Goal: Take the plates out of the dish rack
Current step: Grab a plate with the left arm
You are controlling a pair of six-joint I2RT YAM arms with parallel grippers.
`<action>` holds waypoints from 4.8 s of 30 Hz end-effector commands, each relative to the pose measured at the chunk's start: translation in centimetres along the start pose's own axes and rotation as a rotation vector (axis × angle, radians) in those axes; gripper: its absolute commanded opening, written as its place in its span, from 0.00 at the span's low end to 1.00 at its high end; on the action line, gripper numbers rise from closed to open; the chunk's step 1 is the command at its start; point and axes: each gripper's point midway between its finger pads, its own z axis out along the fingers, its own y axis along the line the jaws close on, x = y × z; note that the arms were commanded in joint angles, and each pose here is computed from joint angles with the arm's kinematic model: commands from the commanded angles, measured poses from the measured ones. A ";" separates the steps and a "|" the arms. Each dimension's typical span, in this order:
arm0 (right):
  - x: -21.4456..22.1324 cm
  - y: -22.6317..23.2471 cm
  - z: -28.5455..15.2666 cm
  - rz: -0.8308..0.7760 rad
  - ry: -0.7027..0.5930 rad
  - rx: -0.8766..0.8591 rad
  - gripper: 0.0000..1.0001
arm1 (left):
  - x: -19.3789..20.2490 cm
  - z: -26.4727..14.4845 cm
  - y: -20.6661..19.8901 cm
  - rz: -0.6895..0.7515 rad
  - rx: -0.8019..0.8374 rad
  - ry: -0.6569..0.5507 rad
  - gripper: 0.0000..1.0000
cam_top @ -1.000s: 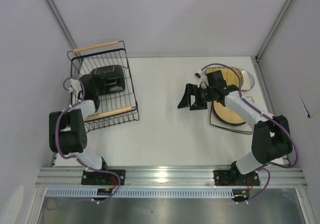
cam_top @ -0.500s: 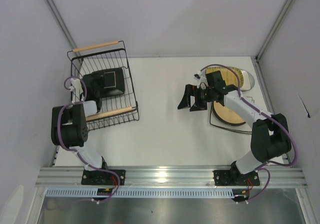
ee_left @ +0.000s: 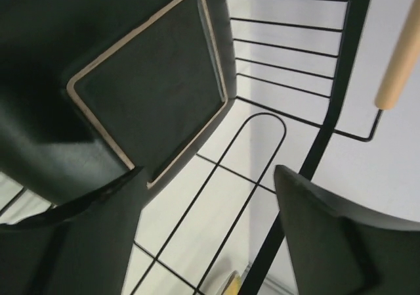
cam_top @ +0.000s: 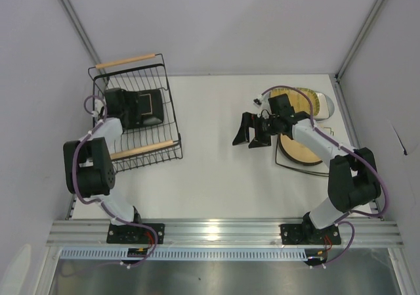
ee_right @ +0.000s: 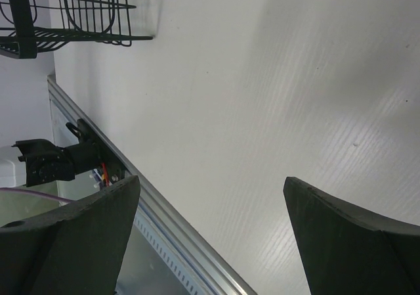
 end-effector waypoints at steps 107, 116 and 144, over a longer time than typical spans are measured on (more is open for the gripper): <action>-0.6 0.3 0.7 -0.029 0.019 0.018 1.00 | -0.5 3.0 -5.4 -0.069 0.417 -0.017 0.21; -0.5 0.2 0.8 -0.026 0.022 0.020 1.00 | 0.6 1.4 -5.5 -0.080 0.464 0.048 0.00; -1.1 0.5 0.9 -0.045 0.004 0.013 1.00 | 0.7 -17.2 -18.9 0.234 1.107 0.005 0.00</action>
